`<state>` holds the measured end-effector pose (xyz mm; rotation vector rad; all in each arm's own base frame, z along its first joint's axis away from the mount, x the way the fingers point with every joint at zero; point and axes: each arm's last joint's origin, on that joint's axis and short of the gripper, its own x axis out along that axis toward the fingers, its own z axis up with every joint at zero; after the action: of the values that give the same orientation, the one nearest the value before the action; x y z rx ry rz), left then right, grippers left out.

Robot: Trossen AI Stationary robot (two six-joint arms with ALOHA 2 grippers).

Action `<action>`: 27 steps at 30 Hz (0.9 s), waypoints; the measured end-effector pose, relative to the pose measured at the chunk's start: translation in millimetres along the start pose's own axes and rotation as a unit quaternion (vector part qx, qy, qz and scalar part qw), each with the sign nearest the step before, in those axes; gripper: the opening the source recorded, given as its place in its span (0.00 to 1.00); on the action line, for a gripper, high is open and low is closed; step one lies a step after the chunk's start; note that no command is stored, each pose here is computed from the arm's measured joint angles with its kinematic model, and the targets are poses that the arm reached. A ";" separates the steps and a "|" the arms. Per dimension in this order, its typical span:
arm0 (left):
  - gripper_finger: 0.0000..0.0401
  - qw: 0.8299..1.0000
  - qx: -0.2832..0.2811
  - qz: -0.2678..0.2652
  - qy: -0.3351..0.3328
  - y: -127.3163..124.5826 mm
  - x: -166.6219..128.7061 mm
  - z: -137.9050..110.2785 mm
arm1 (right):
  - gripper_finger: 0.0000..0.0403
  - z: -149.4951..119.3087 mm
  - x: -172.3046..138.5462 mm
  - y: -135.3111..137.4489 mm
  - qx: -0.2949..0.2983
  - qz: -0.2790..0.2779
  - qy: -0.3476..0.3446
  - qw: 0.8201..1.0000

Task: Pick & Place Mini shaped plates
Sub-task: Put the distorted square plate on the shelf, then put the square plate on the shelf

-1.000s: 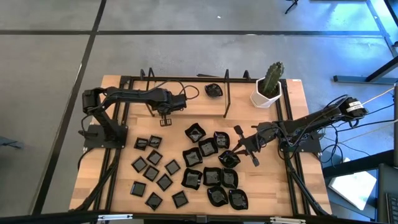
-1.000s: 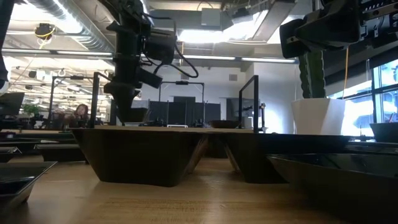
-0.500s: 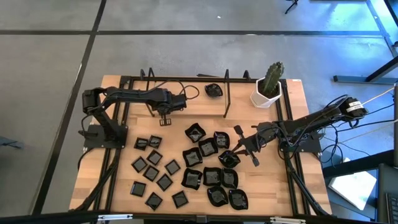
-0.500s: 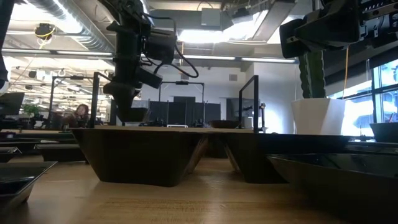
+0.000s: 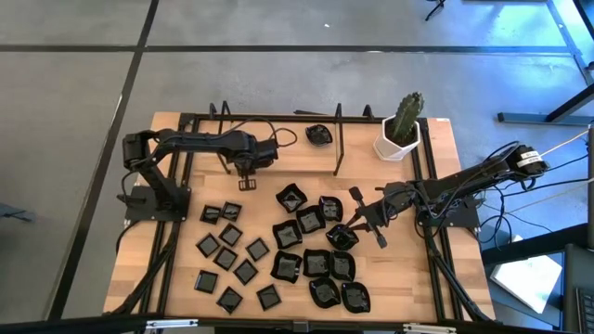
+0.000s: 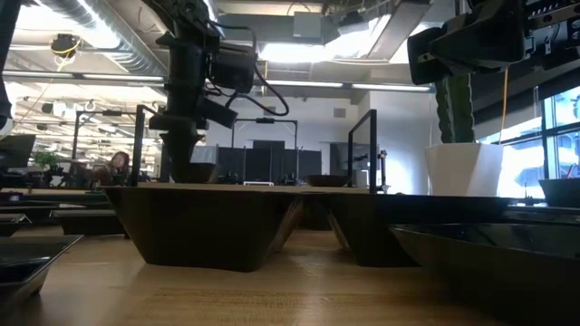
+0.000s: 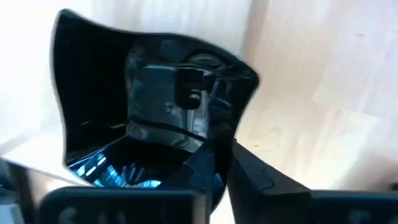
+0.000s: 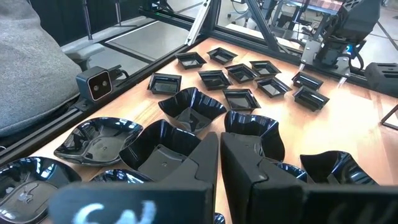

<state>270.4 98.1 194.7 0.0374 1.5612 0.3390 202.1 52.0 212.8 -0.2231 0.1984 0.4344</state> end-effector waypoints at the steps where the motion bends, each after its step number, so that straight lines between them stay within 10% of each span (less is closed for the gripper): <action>1: 0.13 1.000 0.000 -0.001 -0.001 -0.8 -0.2 0.2 | 0.05 0.0 0.0 0.0 0.000 0.000 0.000 1.000; 16: 0.45 1.000 0.006 0.021 0.003 -3.5 -43.6 9.4 | 0.05 -0.3 0.0 0.1 -0.003 0.001 0.002 1.000; 22: 0.45 0.998 -0.008 0.029 0.050 -22.5 -92.6 -6.4 | 0.05 -2.1 0.0 0.6 -0.001 0.003 0.011 1.000; 27: 0.38 0.997 -0.033 0.049 -0.042 -38.4 -144.9 -48.2 | 0.05 -4.0 -0.1 1.1 0.004 0.006 0.020 1.000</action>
<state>234.1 18.2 325.5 0.0752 1.4668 0.4603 201.0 51.9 208.9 -0.2239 0.2409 0.4411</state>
